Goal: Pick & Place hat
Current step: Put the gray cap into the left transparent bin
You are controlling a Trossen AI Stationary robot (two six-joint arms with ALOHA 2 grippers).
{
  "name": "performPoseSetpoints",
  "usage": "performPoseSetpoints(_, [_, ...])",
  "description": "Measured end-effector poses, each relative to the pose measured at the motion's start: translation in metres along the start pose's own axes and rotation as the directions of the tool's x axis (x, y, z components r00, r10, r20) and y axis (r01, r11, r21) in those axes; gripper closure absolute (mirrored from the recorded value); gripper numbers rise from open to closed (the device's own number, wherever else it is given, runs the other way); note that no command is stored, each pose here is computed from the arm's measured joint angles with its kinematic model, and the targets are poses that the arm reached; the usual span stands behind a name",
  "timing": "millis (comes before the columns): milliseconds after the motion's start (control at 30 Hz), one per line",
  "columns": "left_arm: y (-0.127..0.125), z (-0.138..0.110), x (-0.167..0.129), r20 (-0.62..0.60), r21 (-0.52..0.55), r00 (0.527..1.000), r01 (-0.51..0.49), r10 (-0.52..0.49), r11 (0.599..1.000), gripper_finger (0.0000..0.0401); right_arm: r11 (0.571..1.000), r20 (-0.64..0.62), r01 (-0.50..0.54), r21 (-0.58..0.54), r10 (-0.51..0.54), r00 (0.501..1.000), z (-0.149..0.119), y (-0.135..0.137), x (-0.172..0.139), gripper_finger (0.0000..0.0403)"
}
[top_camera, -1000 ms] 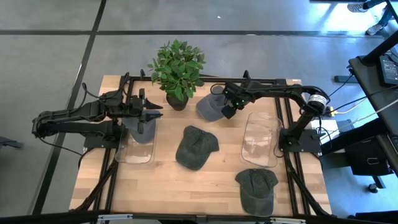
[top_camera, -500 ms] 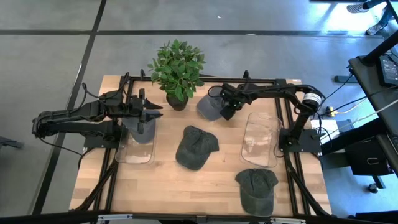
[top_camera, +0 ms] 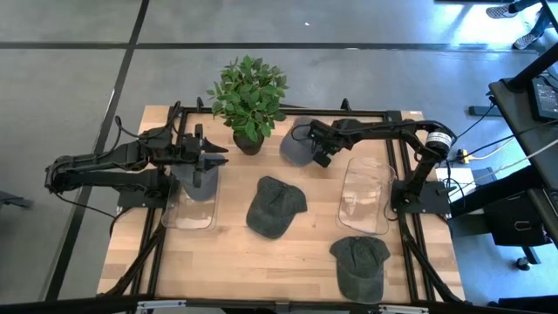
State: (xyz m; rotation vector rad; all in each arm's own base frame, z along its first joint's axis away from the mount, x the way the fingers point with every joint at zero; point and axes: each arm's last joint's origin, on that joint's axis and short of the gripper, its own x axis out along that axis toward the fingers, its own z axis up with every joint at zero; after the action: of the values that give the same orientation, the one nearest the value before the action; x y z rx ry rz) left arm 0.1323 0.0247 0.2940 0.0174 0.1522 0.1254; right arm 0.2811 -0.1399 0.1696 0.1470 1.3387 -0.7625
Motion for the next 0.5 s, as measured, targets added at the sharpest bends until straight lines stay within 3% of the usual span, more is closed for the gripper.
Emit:
performPoseSetpoints(100, [0.000, 0.000, 0.000, 0.000, -0.039, 1.000, 0.000, 0.000, 0.999, 0.0269, 0.986, 0.069, 0.123, -0.109, -0.116, 0.991, -0.001, 0.008, -0.015, 0.0392])
performPoseSetpoints(200, [0.000, 0.000, 0.000, 0.000, -0.103, 1.000, 0.000, 0.000, 0.995, 0.0268, 0.944, 0.162, 0.268, -0.191, -0.239, 0.957, -0.004, 0.017, -0.036, 0.0391])
performPoseSetpoints(333, [0.000, 0.002, 0.004, 0.015, -0.152, 1.000, 0.004, -0.002, 0.988, 0.0266, 0.842, 0.295, 0.460, -0.280, -0.381, 0.876, -0.012, 0.031, -0.067, 0.0392])
performPoseSetpoints(500, [0.000, 0.003, 0.015, 0.028, -0.184, 0.999, 0.034, -0.030, 0.982, 0.0270, 0.710, 0.459, 0.632, -0.312, -0.469, 0.754, -0.030, 0.052, -0.108, 0.0392])
